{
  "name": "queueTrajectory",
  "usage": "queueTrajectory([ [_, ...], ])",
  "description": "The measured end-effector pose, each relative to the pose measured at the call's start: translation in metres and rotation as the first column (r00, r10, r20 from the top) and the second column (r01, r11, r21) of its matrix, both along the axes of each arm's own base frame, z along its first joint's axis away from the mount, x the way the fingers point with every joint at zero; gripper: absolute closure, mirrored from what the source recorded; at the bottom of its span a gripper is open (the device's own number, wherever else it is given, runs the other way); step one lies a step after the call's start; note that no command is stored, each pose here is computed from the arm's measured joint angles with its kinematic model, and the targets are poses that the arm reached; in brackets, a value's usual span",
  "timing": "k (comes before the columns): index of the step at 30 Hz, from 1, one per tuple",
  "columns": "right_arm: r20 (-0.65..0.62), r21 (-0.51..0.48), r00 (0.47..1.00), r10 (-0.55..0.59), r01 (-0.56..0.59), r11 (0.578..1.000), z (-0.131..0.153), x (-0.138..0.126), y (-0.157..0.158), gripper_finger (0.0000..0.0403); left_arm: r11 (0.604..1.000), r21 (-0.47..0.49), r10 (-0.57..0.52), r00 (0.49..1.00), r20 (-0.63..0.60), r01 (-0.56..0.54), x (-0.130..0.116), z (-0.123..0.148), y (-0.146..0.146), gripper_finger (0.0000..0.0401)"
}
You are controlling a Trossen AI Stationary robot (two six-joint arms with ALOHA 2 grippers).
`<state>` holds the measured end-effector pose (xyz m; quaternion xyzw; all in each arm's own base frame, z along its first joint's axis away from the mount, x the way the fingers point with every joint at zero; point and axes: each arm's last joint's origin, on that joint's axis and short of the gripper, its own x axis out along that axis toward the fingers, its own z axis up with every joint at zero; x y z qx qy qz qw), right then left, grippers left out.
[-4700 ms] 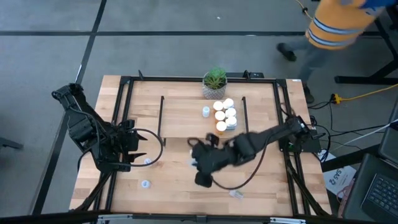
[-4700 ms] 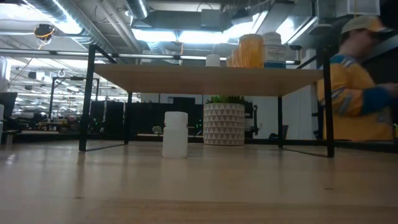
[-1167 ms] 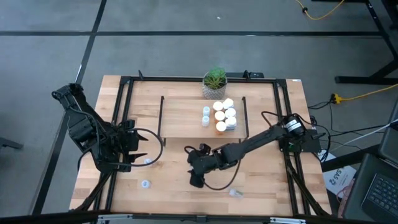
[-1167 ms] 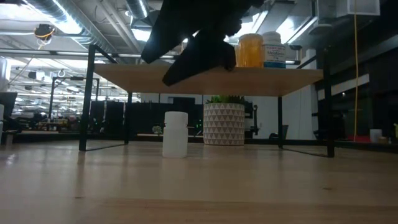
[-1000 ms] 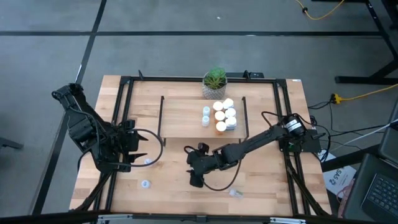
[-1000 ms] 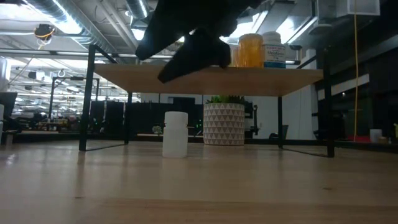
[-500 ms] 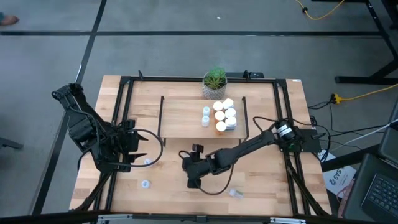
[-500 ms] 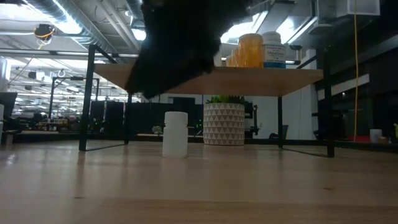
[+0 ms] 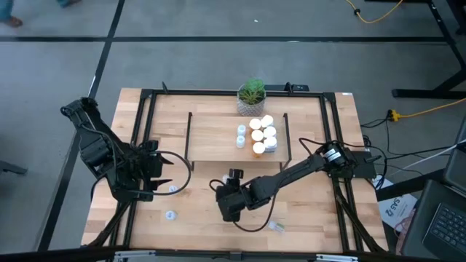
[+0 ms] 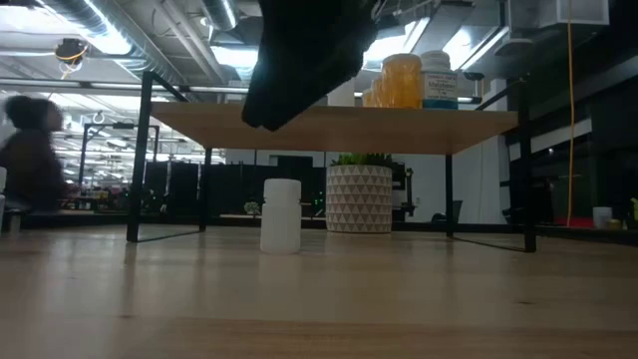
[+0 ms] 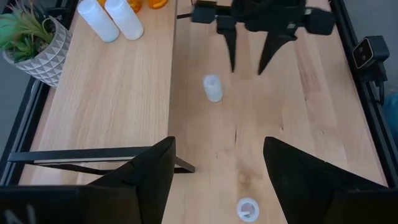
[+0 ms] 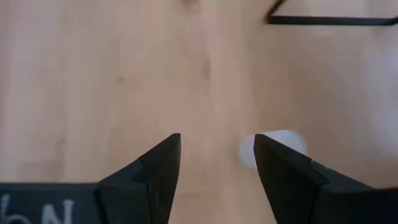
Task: Pick and place medicine bottles onto shelf by color
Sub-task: Put the white pill bottle on the shelf aligned with the other white pill bottle
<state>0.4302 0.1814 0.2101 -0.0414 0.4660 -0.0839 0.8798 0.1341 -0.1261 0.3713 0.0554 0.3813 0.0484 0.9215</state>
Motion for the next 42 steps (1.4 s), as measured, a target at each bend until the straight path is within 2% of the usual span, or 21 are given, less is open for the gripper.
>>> queueTrajectory([
  [7, -0.030, 0.108, 0.999, 0.024, -0.021, 0.994, -0.001, 0.000, 0.003, 0.0196, 1.000, 0.000, 0.000, 1.000, 0.000, 0.000, 0.000, 0.000, 0.000, 0.0164],
  [12, -0.040, 0.158, 0.999, -0.021, 0.027, 0.987, -0.001, 0.003, -0.006, 0.0163, 1.000, 0.000, 0.000, 1.000, 0.000, 0.000, 0.000, 0.000, 0.000, 0.0164],
  [17, -0.046, 0.121, 0.999, 0.022, -0.016, 0.993, -0.002, 0.005, -0.012, 0.0113, 1.000, 0.000, 0.000, 1.000, 0.000, 0.000, 0.000, 0.000, 0.000, 0.0164],
  [20, -0.053, 0.087, 0.996, 0.074, -0.069, 0.994, -0.002, 0.006, -0.014, 0.0100, 1.000, 0.001, 0.000, 1.000, 0.000, 0.000, 0.000, 0.000, 0.000, 0.0164],
  [26, -0.038, 0.079, 0.996, 0.076, -0.072, 0.994, -0.001, 0.007, -0.014, 0.0102, 1.000, 0.001, -0.001, 1.000, 0.000, 0.001, 0.000, 0.000, 0.000, 0.0164],
  [34, -0.106, -0.053, 0.994, 0.010, -0.016, 0.998, -0.004, 0.001, -0.024, 0.0104, 1.000, 0.001, -0.001, 1.000, -0.001, 0.001, 0.000, 0.000, 0.000, 0.0164],
  [42, -0.100, -0.057, 0.994, -0.037, 0.032, 0.998, -0.015, 0.009, -0.034, 0.0105, 1.000, 0.002, -0.001, 1.000, -0.001, 0.001, 0.000, 0.000, 0.000, 0.0164],
])
